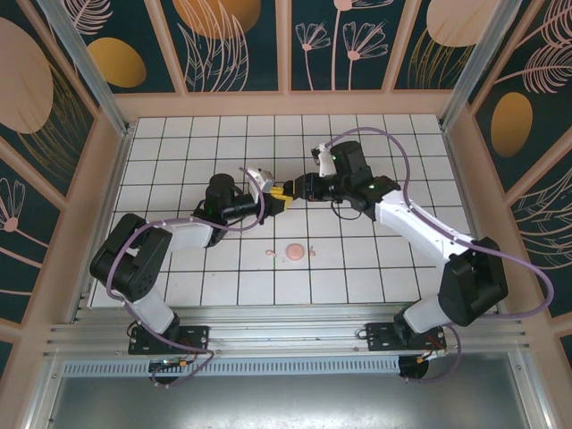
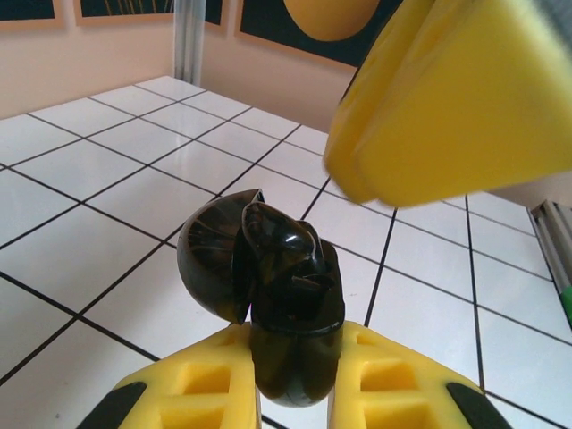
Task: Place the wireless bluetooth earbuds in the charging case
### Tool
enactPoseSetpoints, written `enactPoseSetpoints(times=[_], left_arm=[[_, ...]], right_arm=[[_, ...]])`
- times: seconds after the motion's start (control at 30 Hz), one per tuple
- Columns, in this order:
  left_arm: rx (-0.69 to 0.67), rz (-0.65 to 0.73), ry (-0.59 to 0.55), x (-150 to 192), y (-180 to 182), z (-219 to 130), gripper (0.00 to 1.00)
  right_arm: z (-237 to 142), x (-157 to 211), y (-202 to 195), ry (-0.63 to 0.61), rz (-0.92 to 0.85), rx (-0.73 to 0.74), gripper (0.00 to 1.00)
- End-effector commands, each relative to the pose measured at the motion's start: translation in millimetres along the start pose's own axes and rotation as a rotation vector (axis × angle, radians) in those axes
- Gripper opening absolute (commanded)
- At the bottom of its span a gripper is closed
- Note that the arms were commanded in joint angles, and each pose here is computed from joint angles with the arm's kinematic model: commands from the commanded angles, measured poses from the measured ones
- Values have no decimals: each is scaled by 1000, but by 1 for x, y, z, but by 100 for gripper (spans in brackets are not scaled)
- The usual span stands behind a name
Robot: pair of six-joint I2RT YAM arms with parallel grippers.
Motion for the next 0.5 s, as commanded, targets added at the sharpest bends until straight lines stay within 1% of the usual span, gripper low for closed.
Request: enactPoseSetpoints(times=[0.0, 0.17, 0.47], left_arm=[[-15, 70, 9, -4, 0, -2, 5], [-20, 84, 29, -1, 1, -1, 5], [-18, 89, 42, -2, 2, 0, 5]], right_arm=[[-17, -13, 6, -31, -7, 35, 26], [-17, -14, 2, 11, 13, 133, 29], [4, -15, 7, 102, -8, 201, 35]])
Point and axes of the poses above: each hand's point on the last joint's axis, 136 mm out from that joint toward the fingers, its own z axis out along the fingers, its own y axis along the line the jaws close on, x = y × z, the point moved 4 cm from there along -z, back along the fingers
